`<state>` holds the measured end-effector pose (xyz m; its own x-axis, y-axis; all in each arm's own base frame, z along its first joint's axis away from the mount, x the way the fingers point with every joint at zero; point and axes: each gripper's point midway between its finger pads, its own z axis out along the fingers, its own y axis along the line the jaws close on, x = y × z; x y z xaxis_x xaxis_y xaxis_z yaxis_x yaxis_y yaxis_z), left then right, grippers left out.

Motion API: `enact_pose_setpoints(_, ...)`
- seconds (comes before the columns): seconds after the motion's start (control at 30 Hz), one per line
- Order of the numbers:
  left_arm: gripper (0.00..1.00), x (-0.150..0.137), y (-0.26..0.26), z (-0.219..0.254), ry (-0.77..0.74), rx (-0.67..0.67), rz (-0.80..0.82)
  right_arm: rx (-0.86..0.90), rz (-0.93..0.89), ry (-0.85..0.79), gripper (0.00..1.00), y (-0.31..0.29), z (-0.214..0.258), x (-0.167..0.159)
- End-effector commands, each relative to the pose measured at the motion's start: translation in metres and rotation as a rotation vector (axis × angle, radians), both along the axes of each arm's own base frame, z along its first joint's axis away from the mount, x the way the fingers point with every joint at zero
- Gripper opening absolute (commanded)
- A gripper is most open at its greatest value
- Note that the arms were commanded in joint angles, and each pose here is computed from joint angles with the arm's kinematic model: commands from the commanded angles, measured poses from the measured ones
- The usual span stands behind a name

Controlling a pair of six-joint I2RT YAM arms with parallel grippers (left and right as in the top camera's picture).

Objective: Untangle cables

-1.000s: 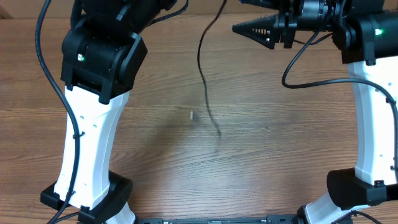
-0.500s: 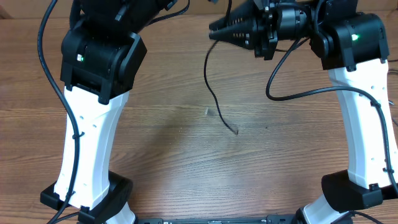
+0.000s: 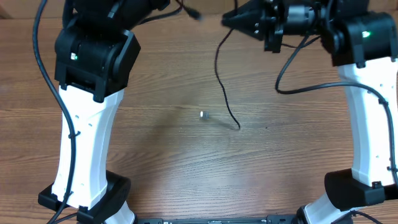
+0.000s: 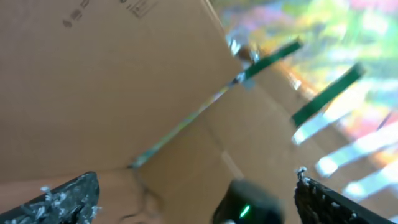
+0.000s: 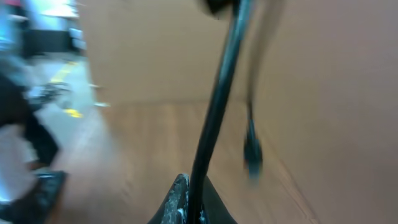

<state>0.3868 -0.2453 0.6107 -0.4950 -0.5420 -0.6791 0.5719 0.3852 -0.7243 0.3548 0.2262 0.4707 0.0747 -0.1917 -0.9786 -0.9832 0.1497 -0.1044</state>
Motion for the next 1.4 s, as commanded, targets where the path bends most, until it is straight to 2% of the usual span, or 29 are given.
enact_pose_setpoints(0.0,1.0,-0.036,0.009,0.012,-0.287,0.257,0.017,-0.072,-0.192,-0.009,0.04,-0.03,-0.011,0.033)
enact_pose_setpoints(0.2,1.0,-0.058,0.036,-0.018,-0.305,0.523,0.099,-0.159,-0.495,-0.018,0.04,-0.096,-0.021,0.08)
enact_pose_setpoints(0.37,1.0,-0.081,0.047,-0.045,-0.351,0.736,0.053,-0.158,-0.743,-0.003,0.04,-0.167,-0.016,0.108)
enact_pose_setpoints(0.53,1.0,-0.098,0.055,-0.068,-0.313,0.829,0.001,-0.087,-0.992,0.018,0.04,-0.249,-0.001,0.122)
enact_pose_setpoints(0.7,1.0,-0.1,0.052,-0.093,-0.268,0.907,-0.05,0.018,-1.432,0.042,0.04,-0.366,0.017,0.122)
enact_pose_setpoints(0.83,1.0,-0.091,0.048,-0.109,-0.222,0.979,-0.019,0.188,-1.984,0.069,0.04,-0.478,0.029,0.078)
enact_pose_setpoints(0.9,1.0,-0.087,0.044,-0.114,-0.215,1.017,0.001,0.416,-2.395,0.091,0.04,-0.531,0.029,0.019)
enact_pose_setpoints(0.93,1.0,-0.086,0.041,-0.115,-0.216,1.033,0.012,0.429,-2.536,0.067,0.04,-0.542,0.031,-0.009)
enact_pose_setpoints(1.13,1.0,-0.082,0.03,-0.12,-0.222,1.082,0.041,0.365,-2.883,-0.081,0.04,-0.563,0.049,-0.09)
enact_pose_setpoints(1.37,1.0,-0.084,0.028,-0.124,-0.215,1.098,0.035,0.458,-2.982,-0.187,0.04,-0.581,0.07,-0.14)
